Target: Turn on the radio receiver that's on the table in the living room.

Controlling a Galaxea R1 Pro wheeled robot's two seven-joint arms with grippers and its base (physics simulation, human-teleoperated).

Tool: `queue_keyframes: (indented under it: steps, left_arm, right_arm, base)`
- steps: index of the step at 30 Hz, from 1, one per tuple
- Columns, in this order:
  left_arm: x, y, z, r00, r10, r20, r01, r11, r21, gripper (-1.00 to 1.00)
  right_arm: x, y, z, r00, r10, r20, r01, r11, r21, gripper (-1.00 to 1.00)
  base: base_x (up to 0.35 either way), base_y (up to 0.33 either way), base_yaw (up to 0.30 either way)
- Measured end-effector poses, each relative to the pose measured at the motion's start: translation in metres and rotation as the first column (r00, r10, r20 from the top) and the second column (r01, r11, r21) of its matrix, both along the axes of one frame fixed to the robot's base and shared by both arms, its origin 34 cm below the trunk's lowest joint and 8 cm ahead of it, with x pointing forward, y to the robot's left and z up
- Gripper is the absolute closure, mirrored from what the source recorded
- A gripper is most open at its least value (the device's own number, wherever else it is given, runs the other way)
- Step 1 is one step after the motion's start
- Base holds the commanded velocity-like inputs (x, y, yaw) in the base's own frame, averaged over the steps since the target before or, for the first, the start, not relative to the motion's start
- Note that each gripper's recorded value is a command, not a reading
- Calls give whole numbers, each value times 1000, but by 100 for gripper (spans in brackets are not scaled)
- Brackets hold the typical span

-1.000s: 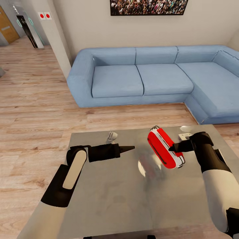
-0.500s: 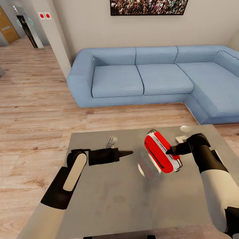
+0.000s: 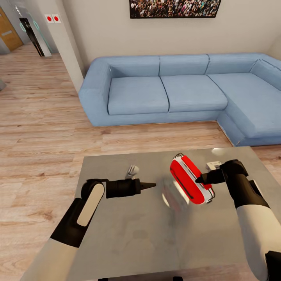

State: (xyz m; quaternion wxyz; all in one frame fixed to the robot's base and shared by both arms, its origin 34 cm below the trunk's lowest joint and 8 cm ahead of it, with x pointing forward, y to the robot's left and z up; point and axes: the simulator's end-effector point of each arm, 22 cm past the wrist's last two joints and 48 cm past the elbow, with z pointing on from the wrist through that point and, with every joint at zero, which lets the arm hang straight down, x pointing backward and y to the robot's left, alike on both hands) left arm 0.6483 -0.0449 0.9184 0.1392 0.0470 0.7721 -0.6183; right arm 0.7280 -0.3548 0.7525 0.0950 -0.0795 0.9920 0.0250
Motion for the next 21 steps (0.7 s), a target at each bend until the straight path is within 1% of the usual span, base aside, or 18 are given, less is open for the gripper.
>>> queue_keyframes:
  steps: [7, 13, 14, 15, 16, 17, 18, 20, 21]
  left_arm:
    - [-3, 0, -13, 999, -1, -38, 2, 1000, 10, 100]
    - [-7, 1, -25, 998, -2, -71, 3, 1000, 19, 100]
    - [-7, 1, -26, 997, -2, -75, 3, 1000, 20, 100]
    - [-7, 1, -26, 997, -2, -75, 3, 1000, 20, 100]
    - [-7, 1, -26, 997, -1, -75, 3, 1000, 19, 100]
    - [-7, 1, -26, 997, -2, -75, 3, 1000, 20, 100]
    - [-7, 1, -27, 997, -1, -75, 3, 1000, 20, 100]
    - [-7, 1, -27, 997, -2, -75, 3, 1000, 20, 100]
    - [-7, 1, -27, 997, -2, -75, 4, 1000, 20, 100]
  right_arm:
    - [11, -1, 12, 999, 11, 45, -10, 1000, -13, 100]
    - [24, -1, 23, 994, 35, 100, -33, 999, -23, 100]
    - [26, -2, 25, 993, 40, 112, -37, 999, -30, 100]
    - [34, -4, 34, 989, 47, 143, -40, 998, -47, 100]
    - [46, -8, 50, 978, 68, 198, -53, 995, -79, 100]
    - [48, -6, 51, 976, 64, 207, -50, 996, -72, 100]
    - [48, -5, 50, 977, 57, 204, -44, 997, -69, 100]
    - [53, -13, 52, 970, 80, 228, -55, 992, -114, 100]
    - [53, -13, 52, 969, 82, 232, -56, 992, -116, 100]
  base:
    - [0, 0, 0]
    - [0, 0, 0]
    - [0, 0, 0]
    - [0, 0, 0]
    - [0, 0, 0]
    - [0, 0, 0]
    - [0, 0, 0]
    - [0, 0, 0]
    - [0, 0, 0]
